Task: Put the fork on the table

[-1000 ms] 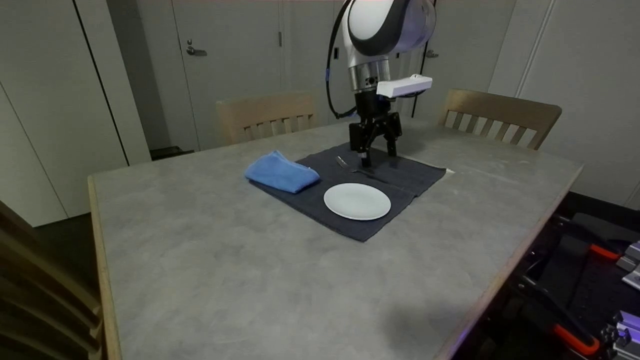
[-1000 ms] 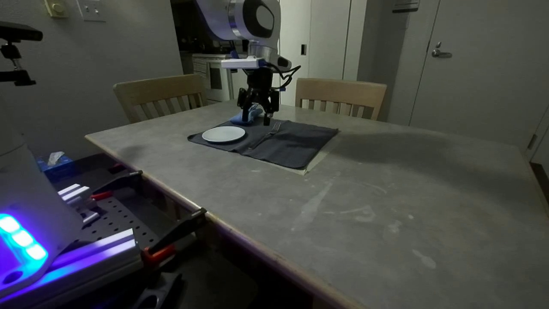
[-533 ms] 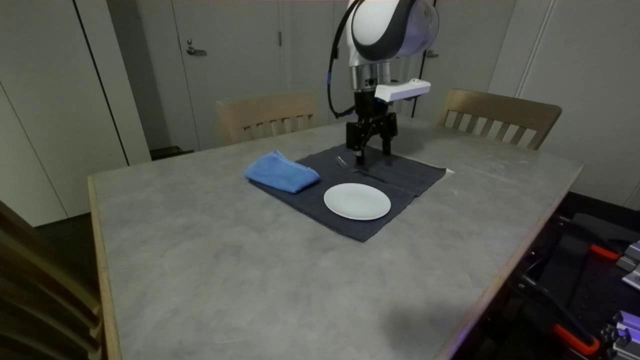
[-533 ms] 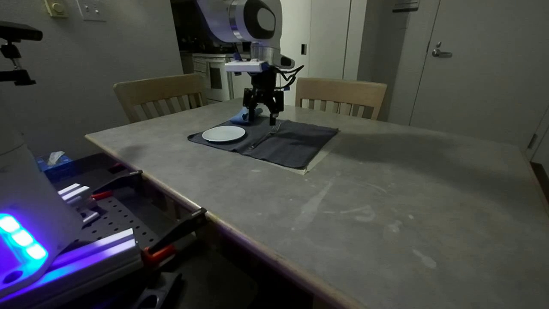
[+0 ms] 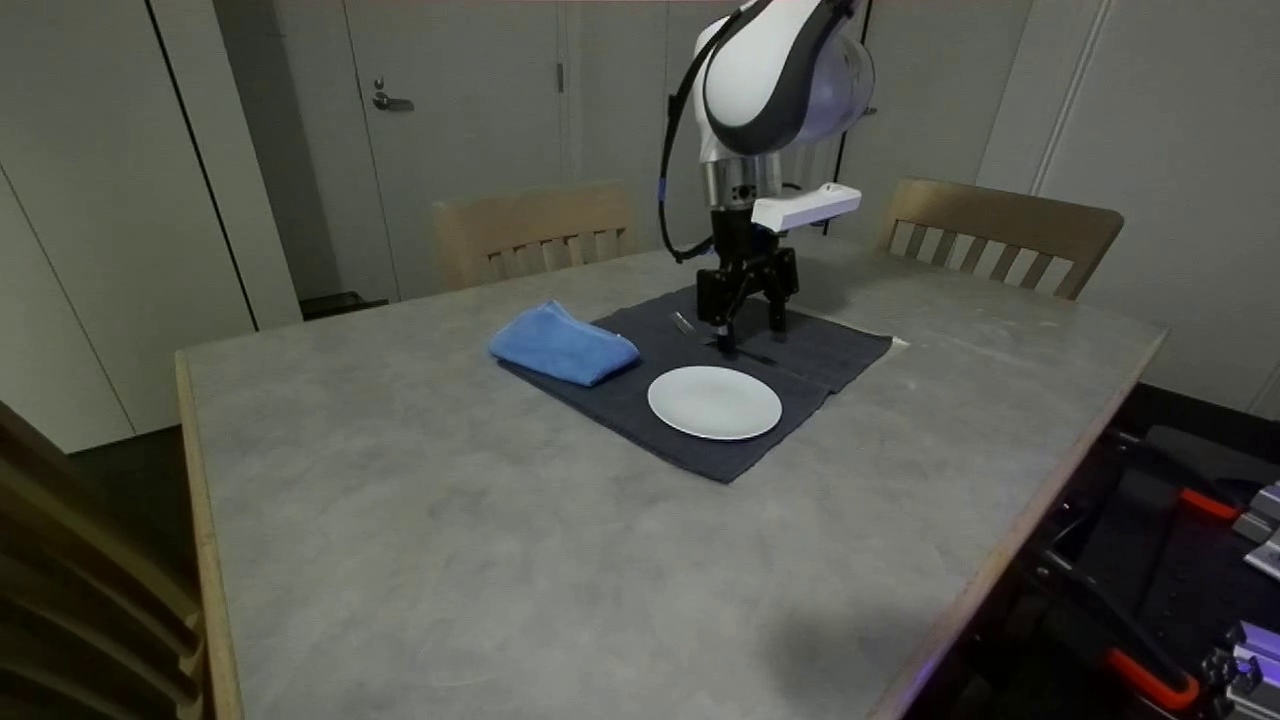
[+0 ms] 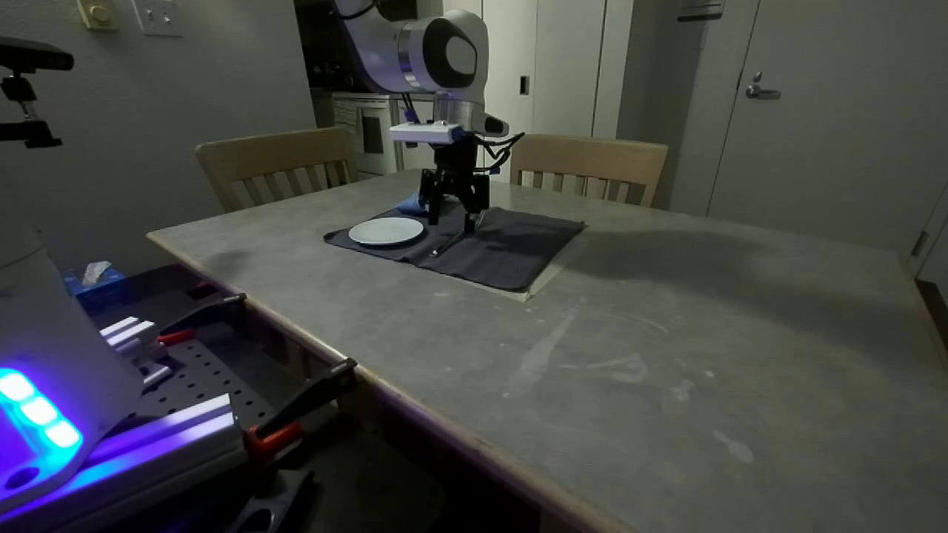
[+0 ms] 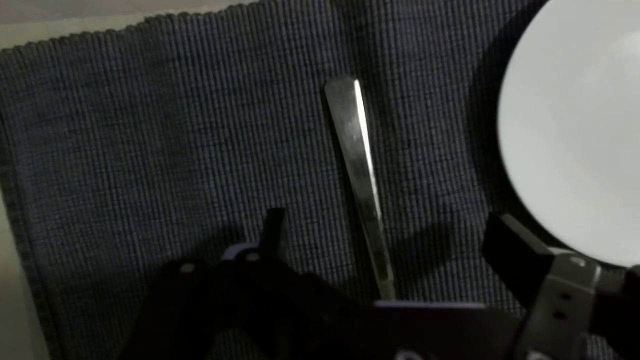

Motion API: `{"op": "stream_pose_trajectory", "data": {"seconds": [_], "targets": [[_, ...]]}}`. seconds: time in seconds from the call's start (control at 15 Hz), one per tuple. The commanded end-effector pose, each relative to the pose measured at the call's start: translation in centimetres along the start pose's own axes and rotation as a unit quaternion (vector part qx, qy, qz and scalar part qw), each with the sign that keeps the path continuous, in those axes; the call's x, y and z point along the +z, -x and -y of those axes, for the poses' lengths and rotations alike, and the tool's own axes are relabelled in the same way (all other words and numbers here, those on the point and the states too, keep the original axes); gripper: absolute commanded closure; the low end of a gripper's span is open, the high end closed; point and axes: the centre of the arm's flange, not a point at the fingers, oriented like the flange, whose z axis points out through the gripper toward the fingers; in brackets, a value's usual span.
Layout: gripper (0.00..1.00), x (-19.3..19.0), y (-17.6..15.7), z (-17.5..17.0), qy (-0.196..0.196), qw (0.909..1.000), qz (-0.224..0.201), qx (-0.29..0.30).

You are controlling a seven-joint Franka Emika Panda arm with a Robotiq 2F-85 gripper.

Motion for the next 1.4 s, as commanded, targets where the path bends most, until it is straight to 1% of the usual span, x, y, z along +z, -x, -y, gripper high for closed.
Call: {"op": "stream_pose_trajectory", "data": {"seconds": [0.0,0.27,0.33,0.47,0.53,0.6,0.73,0.87,0.93,1.0,1.07,1.33], "targets": [[0.00,0.69,-0.51,-0.34,0.001,1.0000,-0.003,0.003],[0.00,0.32,-0.69,-0.33,0.006,1.0000,-0.007,0.003],[0.01,0.24,-0.75,-0.30,0.006,0.9999,-0.008,0.003],[0.10,0.10,-0.98,-0.21,0.006,0.9999,-0.010,0.002],[0.18,0.05,-1.05,-0.20,0.006,0.9999,-0.010,0.002],[0.20,0.01,-1.09,-0.23,0.005,0.9999,-0.011,0.002],[0.31,-0.01,-1.15,-0.34,0.003,0.9999,-0.012,0.003],[0.31,-0.07,-1.19,-0.41,0.002,0.9999,-0.012,0.003],[0.37,-0.12,-1.21,-0.42,0.002,0.9999,-0.012,0.003],[0.37,-0.14,-1.25,-0.43,0.001,0.9999,-0.012,0.003],[0.41,-0.16,-1.27,-0.43,0.001,0.9999,-0.012,0.003],[0.45,-0.08,-1.42,-0.47,0.001,0.9999,-0.011,0.003]]}}
